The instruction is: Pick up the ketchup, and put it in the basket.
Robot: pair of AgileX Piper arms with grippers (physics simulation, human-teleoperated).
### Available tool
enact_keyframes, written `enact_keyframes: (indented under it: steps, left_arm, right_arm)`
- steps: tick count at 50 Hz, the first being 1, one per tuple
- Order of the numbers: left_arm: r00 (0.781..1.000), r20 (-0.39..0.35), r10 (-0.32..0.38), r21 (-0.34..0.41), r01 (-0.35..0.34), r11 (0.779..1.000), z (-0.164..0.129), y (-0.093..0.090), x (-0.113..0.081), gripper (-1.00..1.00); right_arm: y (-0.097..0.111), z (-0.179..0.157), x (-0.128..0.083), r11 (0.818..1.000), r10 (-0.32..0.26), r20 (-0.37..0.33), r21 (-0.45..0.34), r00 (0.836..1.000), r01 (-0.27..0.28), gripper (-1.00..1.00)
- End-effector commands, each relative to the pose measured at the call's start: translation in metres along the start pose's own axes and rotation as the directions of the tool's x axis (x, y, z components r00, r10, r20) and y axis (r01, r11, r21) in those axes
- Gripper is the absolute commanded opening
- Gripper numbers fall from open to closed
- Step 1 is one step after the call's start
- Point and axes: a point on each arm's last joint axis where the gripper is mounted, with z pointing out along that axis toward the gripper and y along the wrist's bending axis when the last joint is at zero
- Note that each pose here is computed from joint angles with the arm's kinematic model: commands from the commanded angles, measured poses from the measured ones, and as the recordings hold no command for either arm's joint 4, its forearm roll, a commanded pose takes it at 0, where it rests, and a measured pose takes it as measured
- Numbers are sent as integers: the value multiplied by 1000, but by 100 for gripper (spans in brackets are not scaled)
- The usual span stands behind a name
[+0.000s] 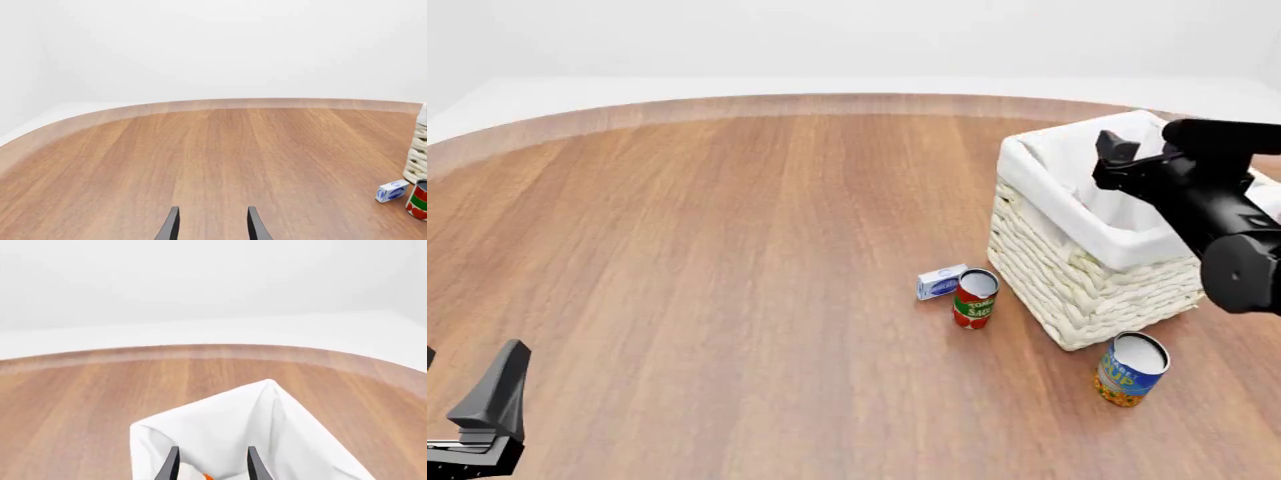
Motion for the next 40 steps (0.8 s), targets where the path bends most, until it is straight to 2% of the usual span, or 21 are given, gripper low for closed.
enact_keyframes:
  steps: [1, 20, 40]
  left_arm:
    - [1000, 0, 0, 0, 0, 1000, 0, 0, 0, 100]
    - [1000, 0, 0, 0, 0, 1000, 0, 0, 0, 100]
    - [1000, 0, 0, 0, 0, 1000, 0, 0, 0, 100]
  right_arm:
    - [5, -10, -6, 1000, -8, 33, -18, 999, 9, 100]
    - [19, -31, -14, 997, -36, 90, -65, 995, 42, 100]
    - [34, -44, -12, 991, -22, 112, -127, 993, 36, 100]
